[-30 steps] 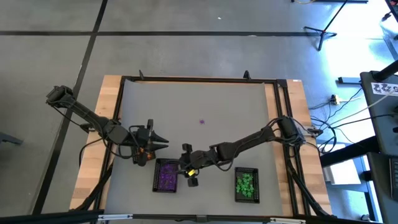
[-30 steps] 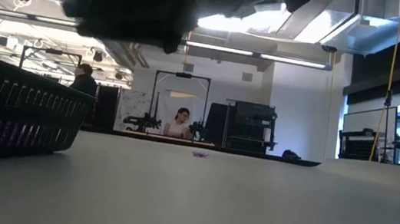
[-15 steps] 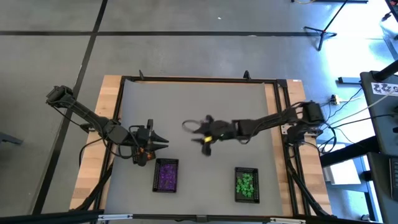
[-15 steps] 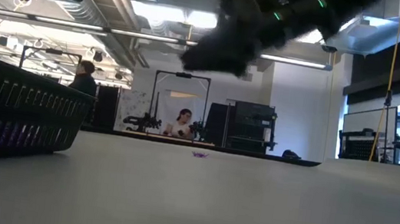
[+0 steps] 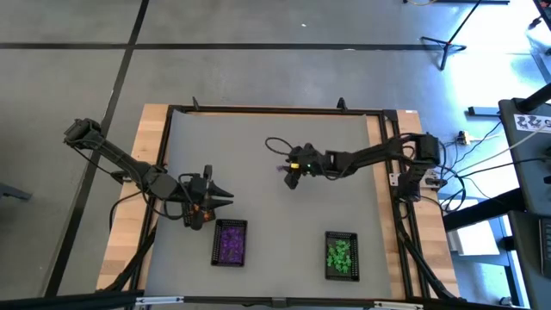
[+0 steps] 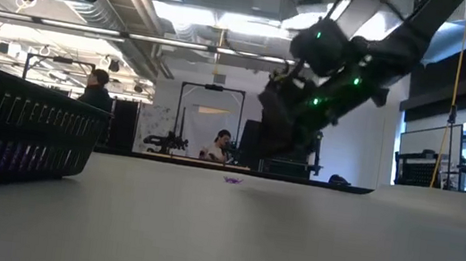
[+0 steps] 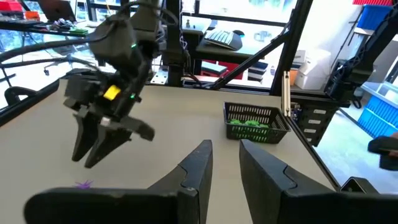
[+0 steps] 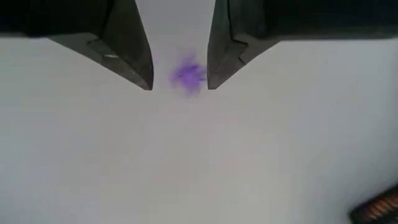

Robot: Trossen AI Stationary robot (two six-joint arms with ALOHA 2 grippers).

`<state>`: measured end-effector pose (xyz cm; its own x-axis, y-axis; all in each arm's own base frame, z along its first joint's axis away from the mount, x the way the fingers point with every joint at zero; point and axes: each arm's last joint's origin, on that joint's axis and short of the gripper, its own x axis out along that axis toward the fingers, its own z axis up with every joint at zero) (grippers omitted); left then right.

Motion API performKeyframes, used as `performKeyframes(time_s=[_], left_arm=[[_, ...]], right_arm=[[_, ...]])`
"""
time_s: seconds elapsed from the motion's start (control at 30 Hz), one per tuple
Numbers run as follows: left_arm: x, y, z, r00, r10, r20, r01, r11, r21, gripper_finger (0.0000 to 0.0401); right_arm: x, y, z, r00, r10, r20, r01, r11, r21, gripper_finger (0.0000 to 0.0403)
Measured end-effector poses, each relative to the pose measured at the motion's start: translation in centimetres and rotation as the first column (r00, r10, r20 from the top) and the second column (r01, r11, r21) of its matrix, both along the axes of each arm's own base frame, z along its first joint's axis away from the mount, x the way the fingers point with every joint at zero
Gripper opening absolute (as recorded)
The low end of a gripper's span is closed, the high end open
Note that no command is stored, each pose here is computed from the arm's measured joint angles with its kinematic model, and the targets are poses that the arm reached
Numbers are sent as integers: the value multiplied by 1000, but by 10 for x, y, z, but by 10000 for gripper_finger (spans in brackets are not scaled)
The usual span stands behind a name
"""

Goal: Sort Halloween decoration
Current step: Put the purple spider toy into the bottom left black basket

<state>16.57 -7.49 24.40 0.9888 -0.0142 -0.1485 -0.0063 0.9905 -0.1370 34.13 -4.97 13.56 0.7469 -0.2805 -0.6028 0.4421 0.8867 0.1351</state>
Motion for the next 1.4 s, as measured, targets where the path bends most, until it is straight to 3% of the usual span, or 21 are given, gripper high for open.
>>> performKeyframes(time_s=[0.43, 0.7, 0.87, 0.97, 1.03, 1.23, 1.4], left_arm=[[0, 0, 0, 1000, 0, 0, 0, 1000, 0, 75], [0, 0, 0, 1000, 0, -1, 0, 1000, 0, 75], [0, 0, 0, 1000, 0, 0, 0, 1000, 0, 75], [0, 0, 0, 1000, 0, 0, 0, 1000, 0, 75], [0, 0, 0, 1000, 0, 0, 0, 1000, 0, 75], [0, 0, 0, 1000, 0, 0, 0, 1000, 0, 75], [0, 0, 0, 1000, 0, 0, 0, 1000, 0, 75]], right_arm=[[12, -7, -29, 1000, -2, -8, 2, 1000, 11, 147], [29, -10, -42, 992, -13, -129, 15, 1000, 13, 145], [32, -10, -46, 984, -14, -178, 16, 1000, 5, 94], [31, -10, -41, 985, 2, -173, -3, 1000, -2, 31], [30, -9, -35, 985, 19, -170, -21, 1000, -13, 11], [27, 1, -10, 991, 68, -118, -68, 998, 9, 17], [37, 37, 20, 963, 257, 82, -261, 964, 46, 11]])
